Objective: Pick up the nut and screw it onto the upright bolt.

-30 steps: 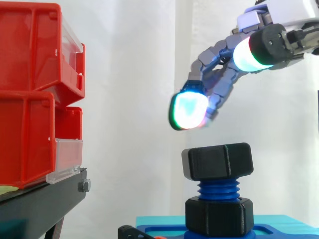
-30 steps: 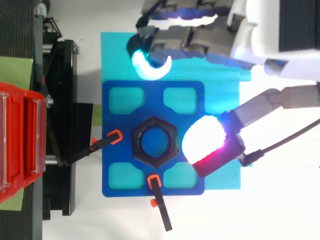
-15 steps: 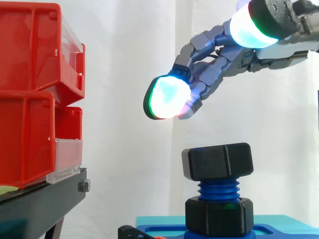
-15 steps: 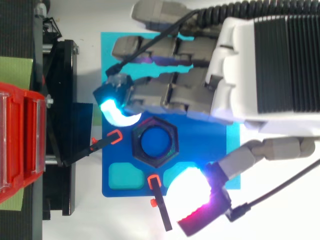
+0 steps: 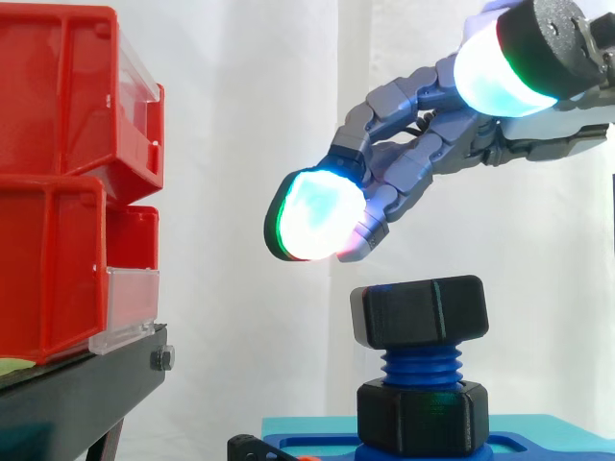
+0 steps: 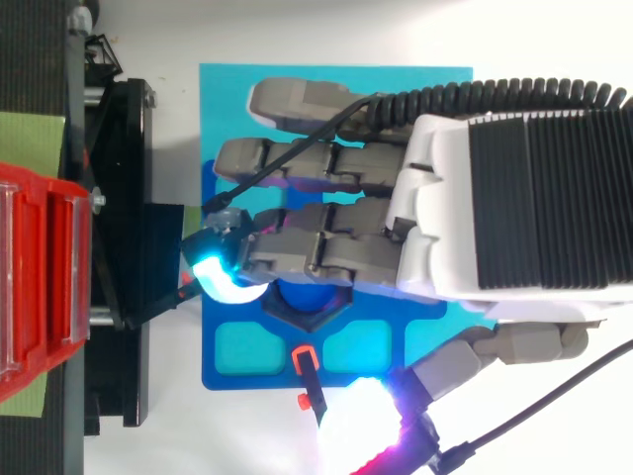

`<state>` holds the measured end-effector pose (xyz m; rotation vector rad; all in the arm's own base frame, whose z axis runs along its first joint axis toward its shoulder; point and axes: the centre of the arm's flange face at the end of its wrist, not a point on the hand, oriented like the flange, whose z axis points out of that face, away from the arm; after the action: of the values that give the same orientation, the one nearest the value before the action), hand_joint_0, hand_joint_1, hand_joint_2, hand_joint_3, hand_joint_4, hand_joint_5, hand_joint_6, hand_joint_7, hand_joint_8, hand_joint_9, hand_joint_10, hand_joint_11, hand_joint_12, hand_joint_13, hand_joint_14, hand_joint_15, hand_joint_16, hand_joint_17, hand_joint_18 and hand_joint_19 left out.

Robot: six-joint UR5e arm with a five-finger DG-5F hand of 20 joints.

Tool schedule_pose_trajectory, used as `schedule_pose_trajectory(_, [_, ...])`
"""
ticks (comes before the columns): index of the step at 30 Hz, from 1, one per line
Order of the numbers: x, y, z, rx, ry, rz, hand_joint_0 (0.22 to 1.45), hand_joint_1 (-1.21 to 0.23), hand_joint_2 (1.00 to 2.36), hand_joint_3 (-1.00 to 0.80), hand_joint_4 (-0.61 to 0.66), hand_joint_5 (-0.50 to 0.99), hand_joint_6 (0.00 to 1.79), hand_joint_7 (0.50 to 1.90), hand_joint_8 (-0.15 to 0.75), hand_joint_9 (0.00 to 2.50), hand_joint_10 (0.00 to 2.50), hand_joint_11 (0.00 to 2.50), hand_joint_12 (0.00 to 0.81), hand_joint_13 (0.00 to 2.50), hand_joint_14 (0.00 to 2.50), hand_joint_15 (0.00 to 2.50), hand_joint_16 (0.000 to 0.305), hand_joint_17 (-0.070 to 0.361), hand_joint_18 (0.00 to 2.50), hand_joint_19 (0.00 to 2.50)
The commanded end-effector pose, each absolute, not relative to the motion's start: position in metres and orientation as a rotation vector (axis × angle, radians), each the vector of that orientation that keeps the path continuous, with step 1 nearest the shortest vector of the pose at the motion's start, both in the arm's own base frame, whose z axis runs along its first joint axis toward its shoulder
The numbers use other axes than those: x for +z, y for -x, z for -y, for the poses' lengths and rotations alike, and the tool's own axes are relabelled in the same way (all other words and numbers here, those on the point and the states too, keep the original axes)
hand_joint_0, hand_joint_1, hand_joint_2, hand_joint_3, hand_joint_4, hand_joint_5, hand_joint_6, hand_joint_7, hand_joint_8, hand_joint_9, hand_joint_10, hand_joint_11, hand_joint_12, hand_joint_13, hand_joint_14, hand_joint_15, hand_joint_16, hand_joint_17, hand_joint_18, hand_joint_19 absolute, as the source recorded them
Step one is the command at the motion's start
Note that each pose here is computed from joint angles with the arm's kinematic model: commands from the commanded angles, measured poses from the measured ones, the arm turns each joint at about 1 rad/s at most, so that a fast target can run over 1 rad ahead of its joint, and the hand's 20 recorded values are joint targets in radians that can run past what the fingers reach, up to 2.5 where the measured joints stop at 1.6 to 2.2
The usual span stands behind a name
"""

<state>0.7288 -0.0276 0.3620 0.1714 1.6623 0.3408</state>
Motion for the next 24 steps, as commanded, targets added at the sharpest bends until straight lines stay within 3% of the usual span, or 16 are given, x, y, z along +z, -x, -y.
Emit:
schedule_pose_trajectory(1, [0.359,-0.73,0.027,0.344,-0.171,-1.653,0.45,-0.18,1.0,-0.5,0.15,-0.14,0.5,0.68,0.239,0.33,0.0,0.0,0.381,0.0,0.0,0.0,0.055,0.123,0.0,0.0])
schedule_pose_trajectory(7, [0.341,-0.737,0.027,0.339,-0.183,-1.667,0.45,-0.18,1.0,-0.5,0.15,-0.14,0.5,0.69,0.242,0.36,0.0,0.0,0.382,0.0,0.0,0.0,0.054,0.122,0.0,0.0])
schedule_pose_trajectory(24, [0.336,-0.736,0.023,0.337,-0.188,-1.685,0.46,-0.2,1.0,-0.5,0.17,-0.12,0.5,0.73,0.257,0.46,0.0,0.0,0.382,0.07,0.0,0.0,0.051,0.116,0.0,0.0])
